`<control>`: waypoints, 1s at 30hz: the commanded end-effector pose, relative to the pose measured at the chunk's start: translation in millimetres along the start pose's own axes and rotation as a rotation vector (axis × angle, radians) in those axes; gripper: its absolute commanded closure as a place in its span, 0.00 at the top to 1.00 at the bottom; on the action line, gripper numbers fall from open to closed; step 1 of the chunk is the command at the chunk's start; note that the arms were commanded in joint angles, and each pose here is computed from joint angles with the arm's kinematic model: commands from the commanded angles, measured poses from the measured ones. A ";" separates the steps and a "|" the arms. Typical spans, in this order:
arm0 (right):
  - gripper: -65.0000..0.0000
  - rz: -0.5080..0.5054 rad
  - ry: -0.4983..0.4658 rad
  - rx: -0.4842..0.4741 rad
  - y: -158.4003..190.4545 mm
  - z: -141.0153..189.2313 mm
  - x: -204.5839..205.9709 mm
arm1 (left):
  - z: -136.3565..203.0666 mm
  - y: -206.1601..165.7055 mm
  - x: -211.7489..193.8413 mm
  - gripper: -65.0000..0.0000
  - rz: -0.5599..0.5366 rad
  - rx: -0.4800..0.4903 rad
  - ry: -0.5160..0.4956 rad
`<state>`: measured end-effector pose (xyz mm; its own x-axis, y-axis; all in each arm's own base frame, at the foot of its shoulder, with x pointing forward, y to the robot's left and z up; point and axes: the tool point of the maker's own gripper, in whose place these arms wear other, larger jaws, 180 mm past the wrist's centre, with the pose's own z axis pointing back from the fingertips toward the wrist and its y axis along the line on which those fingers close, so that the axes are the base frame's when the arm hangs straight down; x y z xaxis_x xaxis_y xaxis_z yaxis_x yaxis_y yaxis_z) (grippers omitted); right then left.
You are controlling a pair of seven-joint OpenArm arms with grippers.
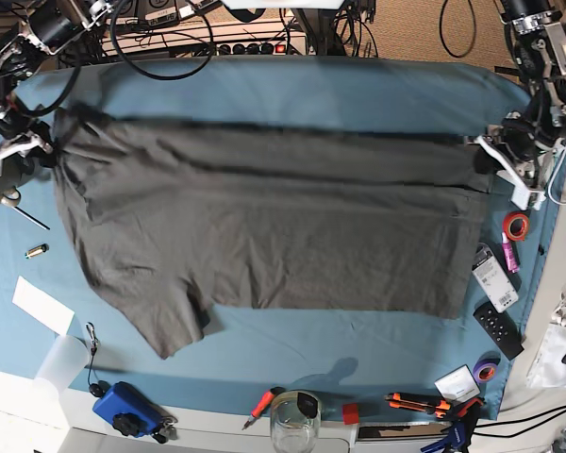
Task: Fold the T-shirt properly
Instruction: 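Grasp the folded edge with both grippers and pull it back toward the robot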
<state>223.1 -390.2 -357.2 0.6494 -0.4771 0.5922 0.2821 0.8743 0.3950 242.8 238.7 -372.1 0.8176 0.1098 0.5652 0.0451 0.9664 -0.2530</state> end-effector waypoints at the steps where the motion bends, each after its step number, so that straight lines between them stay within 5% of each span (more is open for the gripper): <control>1: 0.00 0.038 -0.045 -0.021 -4.9 11.2 19.0 | 7.7 5.0 10.7 0.00 -0.031 0.011 -0.032; 16: 0.00 0.029 0.048 -0.058 -22.5 25.2 -13.3 | 13.3 -1.5 -30.0 0.00 -0.017 -0.047 0.072; 30: 0.00 0.013 0.074 -0.071 -25.9 27.0 -20.0 | 46.4 8.1 -46.3 0.00 -0.041 0.026 0.071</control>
<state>177.5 -391.8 -376.8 0.7247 -0.4789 0.4954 0.3258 0.8717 0.3661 174.5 244.0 -371.2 0.8652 0.0697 0.4966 0.0608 0.9684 -0.2418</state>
